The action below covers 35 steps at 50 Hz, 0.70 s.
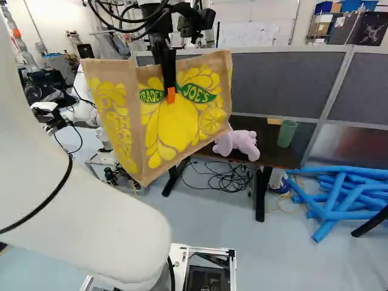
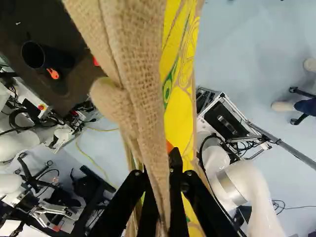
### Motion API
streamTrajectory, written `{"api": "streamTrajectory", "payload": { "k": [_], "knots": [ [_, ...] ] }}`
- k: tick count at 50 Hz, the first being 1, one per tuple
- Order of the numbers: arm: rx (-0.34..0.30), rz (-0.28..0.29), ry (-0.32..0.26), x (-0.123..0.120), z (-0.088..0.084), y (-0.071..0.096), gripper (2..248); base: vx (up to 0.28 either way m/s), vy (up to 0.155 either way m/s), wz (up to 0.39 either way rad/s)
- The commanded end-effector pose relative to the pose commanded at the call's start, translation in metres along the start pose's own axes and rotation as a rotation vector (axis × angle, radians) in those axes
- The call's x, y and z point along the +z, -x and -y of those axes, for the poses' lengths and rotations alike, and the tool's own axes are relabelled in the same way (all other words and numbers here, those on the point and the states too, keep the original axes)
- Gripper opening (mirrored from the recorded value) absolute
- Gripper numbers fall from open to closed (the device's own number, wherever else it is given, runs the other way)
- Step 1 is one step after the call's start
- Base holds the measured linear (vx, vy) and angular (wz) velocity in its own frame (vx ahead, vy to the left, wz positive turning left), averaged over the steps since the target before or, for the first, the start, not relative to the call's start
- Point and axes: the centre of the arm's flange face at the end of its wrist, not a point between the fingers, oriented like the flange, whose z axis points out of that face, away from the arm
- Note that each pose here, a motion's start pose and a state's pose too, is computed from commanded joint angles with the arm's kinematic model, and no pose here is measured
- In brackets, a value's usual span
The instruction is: Pick up the bag on the ground and place it on the table
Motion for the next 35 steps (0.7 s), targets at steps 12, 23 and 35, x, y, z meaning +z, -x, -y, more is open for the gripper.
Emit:
{"api": "streamTrajectory", "payload": {
  "k": [12,23,35],
  "knots": [
    [0.0,0.0,0.0,0.0,0.0,0.0,21,0.141,-0.018,0.001],
    [0.0,0.0,0.0,0.0,0.0,0.0,21,0.134,-0.069,0.002],
    [0.0,0.0,0.0,0.0,0.0,0.0,21,0.123,-0.071,0.0]
  ]
}}
